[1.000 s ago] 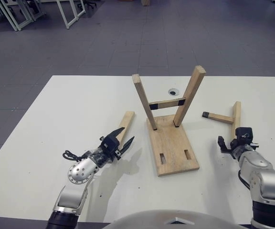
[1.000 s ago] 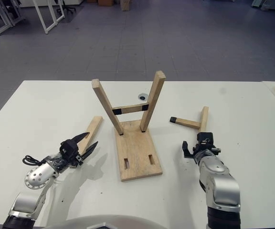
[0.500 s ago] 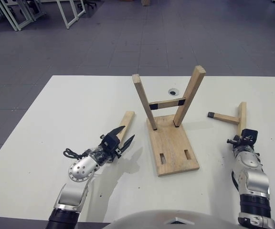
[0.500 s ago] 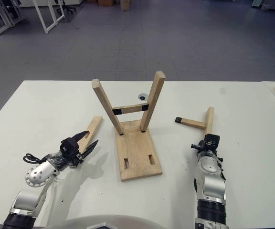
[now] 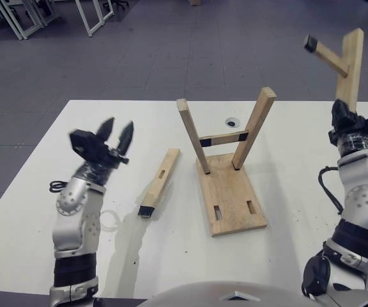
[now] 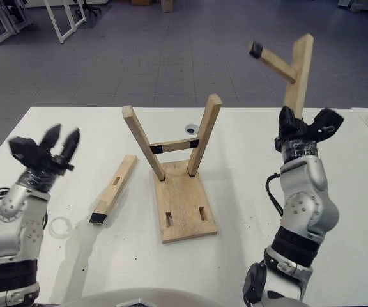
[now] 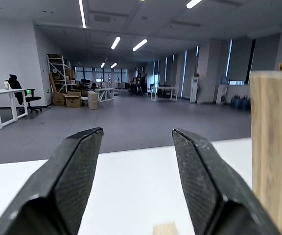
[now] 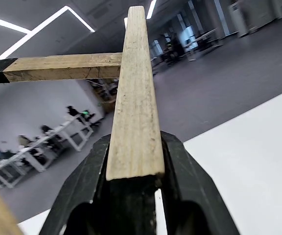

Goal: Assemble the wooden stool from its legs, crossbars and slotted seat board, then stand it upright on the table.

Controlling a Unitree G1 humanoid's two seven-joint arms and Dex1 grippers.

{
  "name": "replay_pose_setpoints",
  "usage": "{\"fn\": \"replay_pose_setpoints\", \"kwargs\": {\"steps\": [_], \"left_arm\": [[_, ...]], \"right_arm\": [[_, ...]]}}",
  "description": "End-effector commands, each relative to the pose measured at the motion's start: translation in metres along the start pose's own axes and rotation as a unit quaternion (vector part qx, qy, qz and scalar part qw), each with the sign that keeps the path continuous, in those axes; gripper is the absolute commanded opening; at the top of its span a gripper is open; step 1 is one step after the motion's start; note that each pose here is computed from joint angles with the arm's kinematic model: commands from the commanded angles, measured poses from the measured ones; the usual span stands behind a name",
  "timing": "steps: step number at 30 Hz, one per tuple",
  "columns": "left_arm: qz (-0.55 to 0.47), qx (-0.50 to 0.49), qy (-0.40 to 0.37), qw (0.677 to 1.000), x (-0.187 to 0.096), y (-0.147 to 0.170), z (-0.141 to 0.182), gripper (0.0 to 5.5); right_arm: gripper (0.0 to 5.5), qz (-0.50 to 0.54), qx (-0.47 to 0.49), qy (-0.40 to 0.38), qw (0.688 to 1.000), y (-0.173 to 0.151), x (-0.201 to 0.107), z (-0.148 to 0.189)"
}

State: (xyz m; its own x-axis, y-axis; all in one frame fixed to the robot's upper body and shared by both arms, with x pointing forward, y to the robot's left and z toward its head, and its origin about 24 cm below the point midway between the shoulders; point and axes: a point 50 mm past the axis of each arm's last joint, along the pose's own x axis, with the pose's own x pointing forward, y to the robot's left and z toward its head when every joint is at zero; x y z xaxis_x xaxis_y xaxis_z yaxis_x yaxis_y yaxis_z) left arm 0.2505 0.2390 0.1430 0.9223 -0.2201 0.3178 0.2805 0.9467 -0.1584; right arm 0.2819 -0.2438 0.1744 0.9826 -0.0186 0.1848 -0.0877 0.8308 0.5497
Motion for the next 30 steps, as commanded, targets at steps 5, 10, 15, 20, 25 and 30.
{"fn": "replay_pose_setpoints", "kwargs": {"steps": [5, 10, 15, 20, 25, 30], "left_arm": [[-0.177, -0.287, -0.049, 0.94, 0.028, -0.051, 0.08, 3.38], [-0.308, -0.389, -0.015, 0.868, 0.023, -0.084, 0.107, 4.25], [-0.384, -0.386, 0.044, 0.838, 0.014, -0.101, 0.098, 5.14], [-0.446, -0.347, 0.064, 0.822, 0.013, -0.109, 0.088, 5.5], [-0.532, -0.296, 0.053, 0.791, 0.012, -0.121, 0.085, 5.5], [-0.587, -0.271, 0.024, 0.763, 0.018, -0.131, 0.089, 5.5]], "right_arm": [[1.03, 0.317, 0.212, 0.045, 0.923, 0.073, -0.013, 0.04], [1.03, 0.458, 0.294, 0.139, 0.828, 0.106, -0.024, 0.035], [1.03, 0.605, 0.319, 0.238, 0.69, 0.126, -0.035, 0.01], [1.03, 0.675, 0.36, 0.311, 0.564, 0.135, -0.044, -0.011], [1.03, 0.681, 0.405, 0.363, 0.49, 0.138, -0.044, -0.029], [1.03, 0.671, 0.448, 0.448, 0.385, 0.123, -0.047, -0.034]]}}
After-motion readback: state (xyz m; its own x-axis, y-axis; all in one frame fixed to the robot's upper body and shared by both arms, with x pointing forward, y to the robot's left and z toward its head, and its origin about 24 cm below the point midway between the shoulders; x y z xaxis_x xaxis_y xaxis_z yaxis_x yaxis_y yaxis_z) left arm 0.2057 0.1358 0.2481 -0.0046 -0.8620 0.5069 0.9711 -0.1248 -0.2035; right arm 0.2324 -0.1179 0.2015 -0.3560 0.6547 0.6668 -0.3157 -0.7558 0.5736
